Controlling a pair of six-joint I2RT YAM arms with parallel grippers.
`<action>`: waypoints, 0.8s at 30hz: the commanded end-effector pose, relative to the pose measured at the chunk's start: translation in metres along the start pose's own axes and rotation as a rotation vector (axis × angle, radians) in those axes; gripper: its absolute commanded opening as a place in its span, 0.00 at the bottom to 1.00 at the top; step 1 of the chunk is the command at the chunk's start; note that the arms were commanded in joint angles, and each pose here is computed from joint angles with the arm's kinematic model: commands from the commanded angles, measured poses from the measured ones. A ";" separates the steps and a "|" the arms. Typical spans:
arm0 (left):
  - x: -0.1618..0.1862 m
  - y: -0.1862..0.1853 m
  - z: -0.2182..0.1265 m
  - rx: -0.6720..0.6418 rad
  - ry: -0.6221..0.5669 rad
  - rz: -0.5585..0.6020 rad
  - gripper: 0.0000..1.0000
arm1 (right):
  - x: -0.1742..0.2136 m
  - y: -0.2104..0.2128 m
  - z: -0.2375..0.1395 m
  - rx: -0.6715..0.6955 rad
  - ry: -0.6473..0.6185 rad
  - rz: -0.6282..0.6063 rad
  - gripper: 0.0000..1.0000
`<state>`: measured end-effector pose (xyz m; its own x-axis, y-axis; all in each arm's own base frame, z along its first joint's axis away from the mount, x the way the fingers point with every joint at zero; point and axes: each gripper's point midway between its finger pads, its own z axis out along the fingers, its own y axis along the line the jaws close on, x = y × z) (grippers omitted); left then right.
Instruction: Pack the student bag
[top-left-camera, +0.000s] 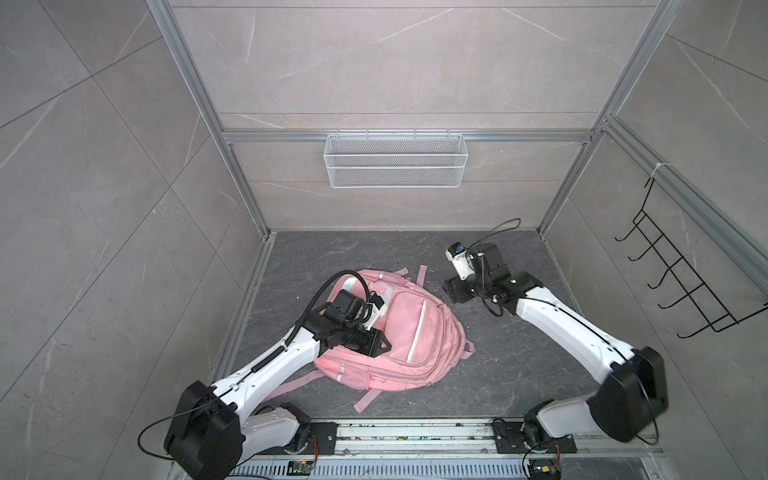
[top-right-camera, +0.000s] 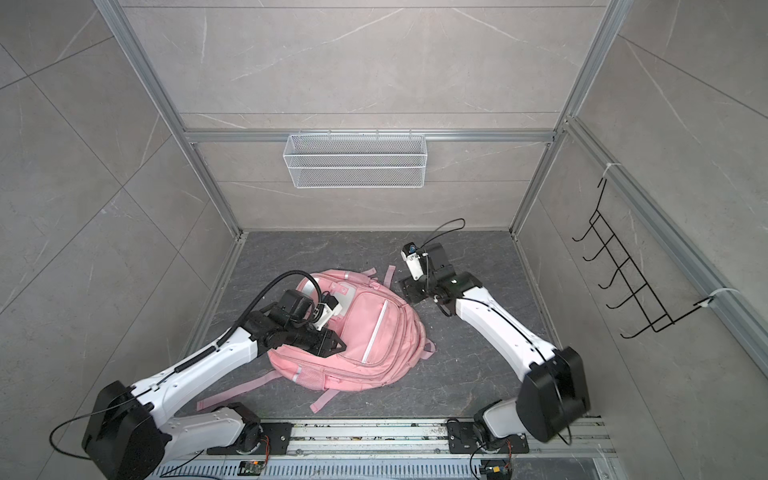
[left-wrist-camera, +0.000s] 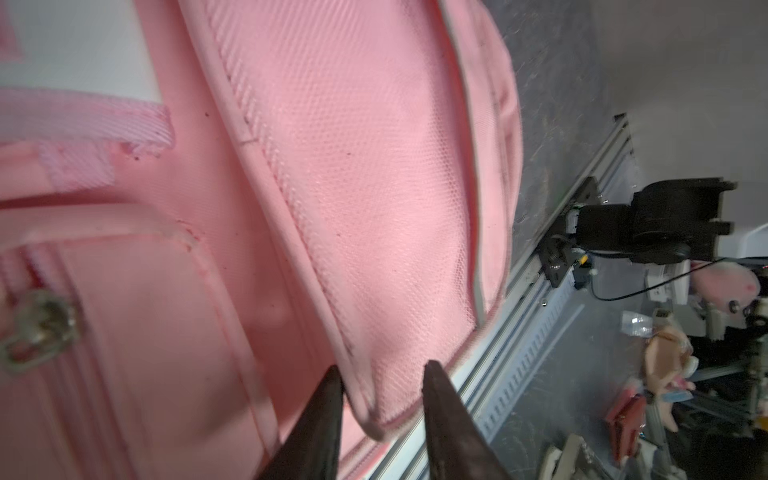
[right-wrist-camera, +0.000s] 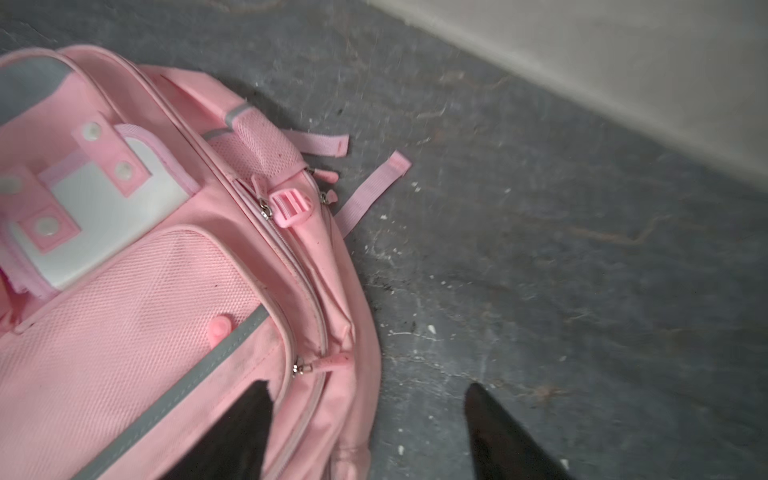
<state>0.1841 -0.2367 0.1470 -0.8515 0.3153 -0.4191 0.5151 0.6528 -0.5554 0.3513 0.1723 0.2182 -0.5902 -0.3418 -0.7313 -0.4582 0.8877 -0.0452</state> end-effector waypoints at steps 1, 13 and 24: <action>-0.024 -0.030 -0.029 0.065 -0.110 -0.004 0.53 | 0.008 -0.013 -0.031 0.075 -0.060 0.107 0.92; -0.044 0.053 -0.094 -0.383 -0.382 -0.187 1.00 | 0.088 -0.080 -0.111 0.470 -0.195 0.370 1.00; -0.051 0.177 -0.115 -0.771 -0.334 -0.487 1.00 | 0.159 -0.131 -0.107 0.866 -0.323 0.516 1.00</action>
<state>0.2946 -0.0794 0.1507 -0.8347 -0.2355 -0.4978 -0.1269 0.9619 -0.2423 0.2411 -0.0183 0.1712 -0.4274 0.0990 -0.8986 0.4020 0.9111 -0.0909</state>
